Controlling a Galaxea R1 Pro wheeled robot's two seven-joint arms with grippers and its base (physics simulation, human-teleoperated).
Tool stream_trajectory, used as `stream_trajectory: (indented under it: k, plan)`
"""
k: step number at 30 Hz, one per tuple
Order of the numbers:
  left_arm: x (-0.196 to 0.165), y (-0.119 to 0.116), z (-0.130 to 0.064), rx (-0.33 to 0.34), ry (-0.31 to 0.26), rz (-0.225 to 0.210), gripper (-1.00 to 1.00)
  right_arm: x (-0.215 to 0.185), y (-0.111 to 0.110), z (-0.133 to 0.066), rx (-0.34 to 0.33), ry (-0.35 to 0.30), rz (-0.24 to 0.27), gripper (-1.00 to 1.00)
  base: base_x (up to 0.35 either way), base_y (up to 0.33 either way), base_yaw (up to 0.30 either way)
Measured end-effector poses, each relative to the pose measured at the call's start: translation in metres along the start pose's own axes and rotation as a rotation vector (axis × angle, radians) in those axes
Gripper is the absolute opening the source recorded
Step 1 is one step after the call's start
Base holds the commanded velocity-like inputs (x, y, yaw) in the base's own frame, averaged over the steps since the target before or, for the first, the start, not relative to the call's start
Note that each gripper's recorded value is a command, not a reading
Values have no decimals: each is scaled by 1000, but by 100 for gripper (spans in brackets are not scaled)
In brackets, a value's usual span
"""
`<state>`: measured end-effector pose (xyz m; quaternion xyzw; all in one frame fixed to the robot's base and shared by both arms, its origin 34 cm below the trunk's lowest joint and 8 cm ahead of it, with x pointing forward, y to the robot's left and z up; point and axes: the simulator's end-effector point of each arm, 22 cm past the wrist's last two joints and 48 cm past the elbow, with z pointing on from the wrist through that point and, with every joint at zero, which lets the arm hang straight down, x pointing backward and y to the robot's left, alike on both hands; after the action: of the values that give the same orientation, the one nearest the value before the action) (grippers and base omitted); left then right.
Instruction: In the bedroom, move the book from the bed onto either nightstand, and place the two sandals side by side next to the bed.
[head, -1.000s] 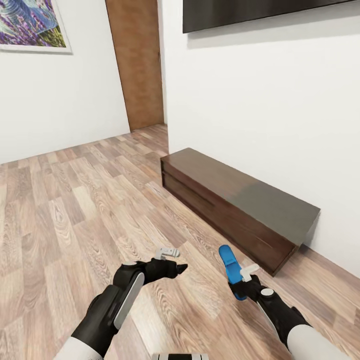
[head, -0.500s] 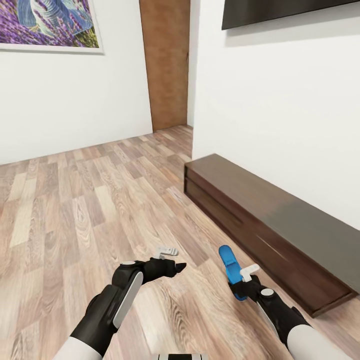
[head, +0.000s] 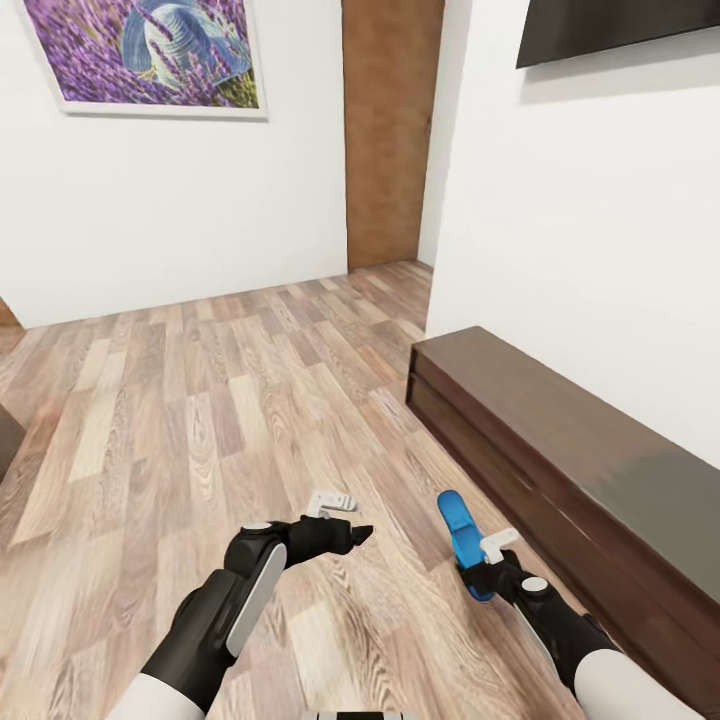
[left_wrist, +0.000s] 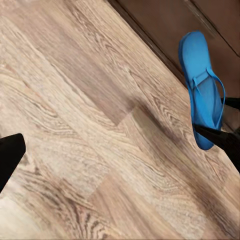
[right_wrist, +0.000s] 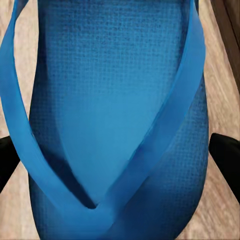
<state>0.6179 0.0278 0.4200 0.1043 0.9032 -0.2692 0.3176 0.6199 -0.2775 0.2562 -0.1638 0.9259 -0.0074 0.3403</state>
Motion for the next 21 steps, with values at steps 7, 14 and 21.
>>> stream_trajectory:
  k: [7, 14, 21]
  plan:
    - [-11, -6, -9, -1, -22, 17, 100, -15, -4, -8, 9, -27, -3, -100, 1, 0, 270]
    - [-23, -13, -19, 0, -46, 32, 100, -30, -8, -17, 18, -54, -6, -100, 30, 0, 270]
    - [-18, -10, -19, -9, -32, 25, 100, -36, -10, -21, 22, -66, -7, -100, 287, 40, 270]
